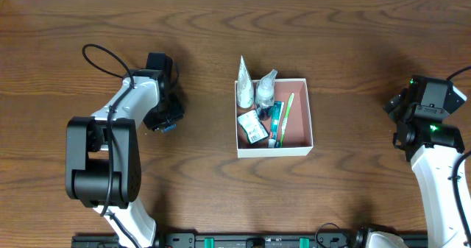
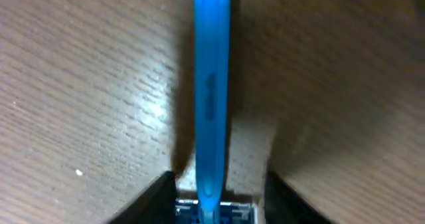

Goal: Pack container
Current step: 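Move the left gripper to the blue razor and grasp it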

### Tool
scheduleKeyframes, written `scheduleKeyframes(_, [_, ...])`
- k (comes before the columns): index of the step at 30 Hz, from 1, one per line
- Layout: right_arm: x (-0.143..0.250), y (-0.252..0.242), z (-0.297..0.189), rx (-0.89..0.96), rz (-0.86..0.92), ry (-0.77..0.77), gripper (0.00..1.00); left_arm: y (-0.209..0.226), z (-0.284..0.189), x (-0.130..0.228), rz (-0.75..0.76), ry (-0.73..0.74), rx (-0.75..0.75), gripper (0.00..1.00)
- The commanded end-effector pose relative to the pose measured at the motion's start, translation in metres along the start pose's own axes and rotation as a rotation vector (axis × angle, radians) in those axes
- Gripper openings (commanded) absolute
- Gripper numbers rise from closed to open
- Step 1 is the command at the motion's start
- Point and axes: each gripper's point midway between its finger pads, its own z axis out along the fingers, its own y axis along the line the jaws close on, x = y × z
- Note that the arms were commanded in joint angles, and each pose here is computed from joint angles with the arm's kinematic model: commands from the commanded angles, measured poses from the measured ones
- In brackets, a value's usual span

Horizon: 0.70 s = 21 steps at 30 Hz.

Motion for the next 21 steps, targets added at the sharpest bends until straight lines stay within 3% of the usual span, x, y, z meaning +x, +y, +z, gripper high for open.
scheduleKeyframes(1, [-0.004,-0.003,0.000,0.016,0.003,-0.011,0.99,0.002,0.003,-0.001,0.001,0.001,-0.006,0.34])
scheduleKeyframes(9, [-0.004,-0.003,0.000,0.016,0.003,-0.011,0.99,0.000,0.003,-0.004,0.007,-0.011,0.001,0.06])
scheduleKeyframes(16, [-0.004,-0.003,0.000,0.016,0.003,-0.011,0.99,0.001,-0.008,-0.005,0.086,-0.015,0.004,0.06])
scheduleKeyframes(21, [-0.004,-0.003,0.000,0.016,0.003,-0.011,0.99,-0.004,-0.049,-0.015,0.094,-0.087,0.048,0.06])
